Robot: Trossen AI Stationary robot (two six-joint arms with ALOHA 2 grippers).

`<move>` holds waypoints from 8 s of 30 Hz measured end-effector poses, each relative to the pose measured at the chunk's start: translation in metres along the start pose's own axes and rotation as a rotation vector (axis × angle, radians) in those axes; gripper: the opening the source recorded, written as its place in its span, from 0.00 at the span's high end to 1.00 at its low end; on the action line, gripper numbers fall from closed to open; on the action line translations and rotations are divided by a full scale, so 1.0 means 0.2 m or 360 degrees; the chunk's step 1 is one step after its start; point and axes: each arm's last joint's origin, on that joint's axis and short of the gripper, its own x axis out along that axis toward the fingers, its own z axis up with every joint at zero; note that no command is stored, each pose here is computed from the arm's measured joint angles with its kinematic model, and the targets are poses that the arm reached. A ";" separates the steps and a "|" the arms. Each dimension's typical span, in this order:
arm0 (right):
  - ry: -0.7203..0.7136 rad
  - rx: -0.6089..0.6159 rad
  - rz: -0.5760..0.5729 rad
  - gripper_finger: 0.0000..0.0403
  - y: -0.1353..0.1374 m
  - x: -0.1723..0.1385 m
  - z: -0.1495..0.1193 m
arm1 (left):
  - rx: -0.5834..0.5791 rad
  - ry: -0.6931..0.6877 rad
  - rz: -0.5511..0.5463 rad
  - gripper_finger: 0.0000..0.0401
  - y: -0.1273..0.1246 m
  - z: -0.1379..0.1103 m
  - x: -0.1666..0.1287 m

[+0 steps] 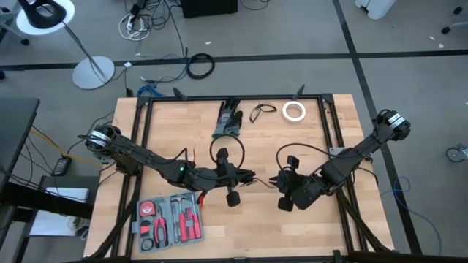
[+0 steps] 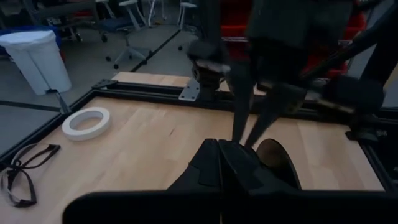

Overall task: Coil cords
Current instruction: Coil the black wire into a spool

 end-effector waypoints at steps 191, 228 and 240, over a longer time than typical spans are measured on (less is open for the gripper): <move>-0.0118 -0.0408 -0.0168 0.84 0.09 -0.03 0.17 | 0.0011 -0.0181 -0.0051 1.00 -0.09 0.09 0.03; 0.0336 -0.0039 -0.0037 0.72 0.15 -0.09 -0.23 | 0.0044 -0.0057 0.0025 1.00 -0.09 0.01 0.07; 0.0300 -0.0222 -0.0067 0.64 0.14 -0.06 -0.34 | 0.0034 -0.0071 0.0014 1.00 -0.09 0.02 0.07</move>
